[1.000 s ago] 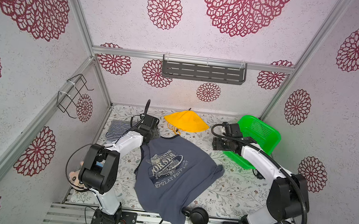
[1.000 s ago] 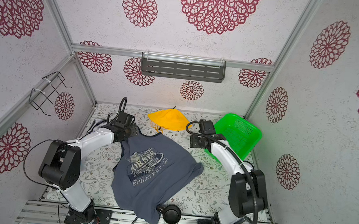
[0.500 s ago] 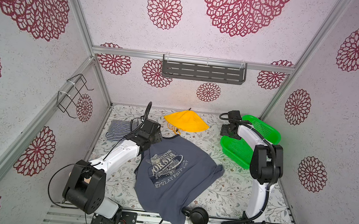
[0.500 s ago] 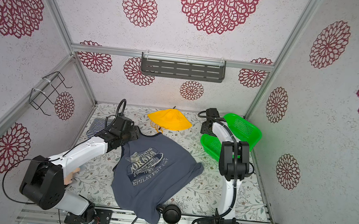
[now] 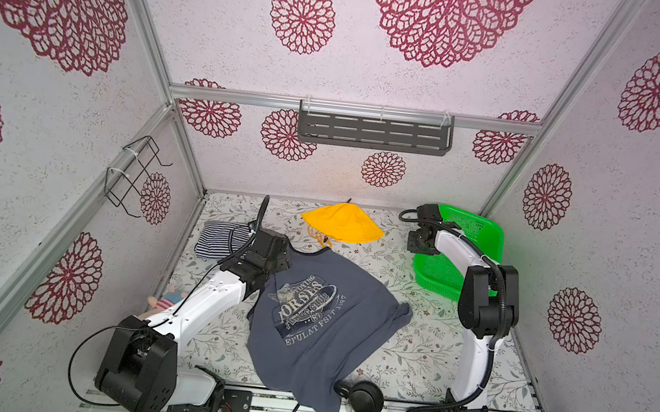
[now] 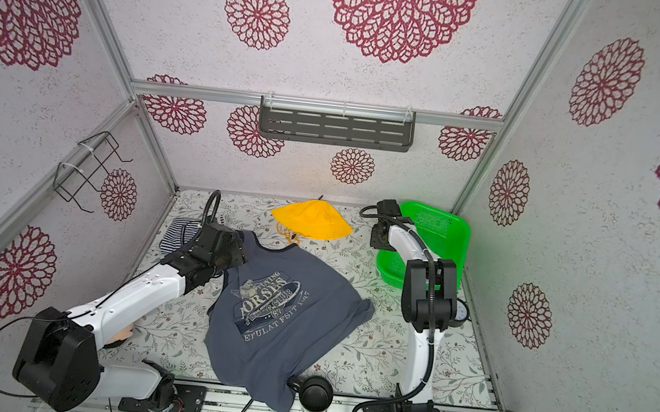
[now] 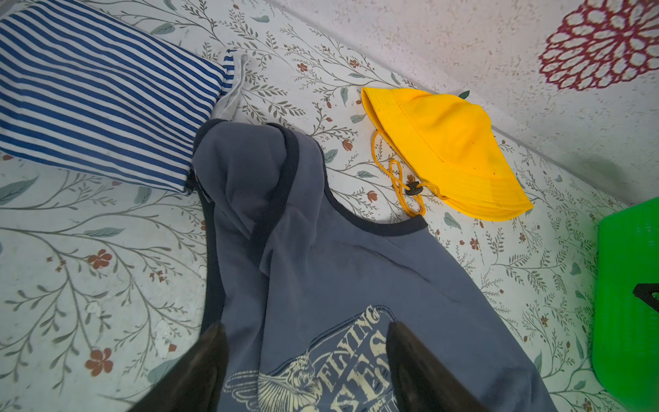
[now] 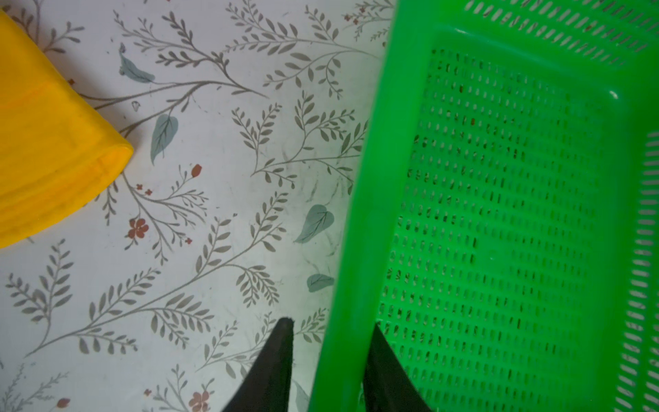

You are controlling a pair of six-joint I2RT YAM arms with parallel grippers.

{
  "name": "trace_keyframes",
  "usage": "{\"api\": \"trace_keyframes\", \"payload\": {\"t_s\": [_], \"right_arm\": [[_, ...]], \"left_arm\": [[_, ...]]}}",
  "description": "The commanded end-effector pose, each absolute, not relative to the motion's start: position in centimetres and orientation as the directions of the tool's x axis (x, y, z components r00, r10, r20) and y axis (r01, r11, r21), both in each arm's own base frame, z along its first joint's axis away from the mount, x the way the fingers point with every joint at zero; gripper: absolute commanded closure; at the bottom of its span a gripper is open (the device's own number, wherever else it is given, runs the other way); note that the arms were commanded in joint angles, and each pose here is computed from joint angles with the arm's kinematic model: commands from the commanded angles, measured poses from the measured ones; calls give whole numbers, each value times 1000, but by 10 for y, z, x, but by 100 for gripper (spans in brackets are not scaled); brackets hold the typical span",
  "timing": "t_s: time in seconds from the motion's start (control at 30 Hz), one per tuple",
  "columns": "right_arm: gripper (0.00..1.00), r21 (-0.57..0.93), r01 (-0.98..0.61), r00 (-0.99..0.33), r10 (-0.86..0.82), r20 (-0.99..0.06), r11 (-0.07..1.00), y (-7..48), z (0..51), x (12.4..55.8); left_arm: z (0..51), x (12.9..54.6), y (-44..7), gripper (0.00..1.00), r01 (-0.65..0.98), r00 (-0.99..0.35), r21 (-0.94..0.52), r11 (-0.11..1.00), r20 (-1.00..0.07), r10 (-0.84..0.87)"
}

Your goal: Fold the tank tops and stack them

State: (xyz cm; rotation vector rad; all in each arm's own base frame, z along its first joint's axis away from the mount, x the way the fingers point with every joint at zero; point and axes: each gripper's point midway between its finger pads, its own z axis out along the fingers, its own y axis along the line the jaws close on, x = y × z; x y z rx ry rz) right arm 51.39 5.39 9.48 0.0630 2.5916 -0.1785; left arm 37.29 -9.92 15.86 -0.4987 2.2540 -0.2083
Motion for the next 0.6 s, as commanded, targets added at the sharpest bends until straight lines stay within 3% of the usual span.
{"api": "trace_keyframes", "payload": {"t_s": [0.0, 0.23, 0.4, 0.47, 0.57], "right_arm": [[71, -142, 3, -821, -79, -565, 990, 55, 128, 511], [73, -207, -105, -816, -203, -541, 973, 44, 119, 514], [71, -194, -99, -797, -194, -572, 976, 23, 120, 532], [62, -193, -95, -788, -192, -585, 977, 17, 126, 536], [27, -178, -112, -761, -200, -617, 978, 19, 147, 535]], "left_arm": [[167, 378, -101, 26, -298, -583, -328, 896, -681, -443], [163, 379, -102, 26, -299, -592, -325, 897, -674, -442], [160, 378, -104, 26, -297, -604, -316, 901, -669, -433], [159, 378, -104, 26, -296, -607, -313, 902, -668, -431], [158, 378, -104, 25, -293, -613, -306, 906, -667, -424]]}}
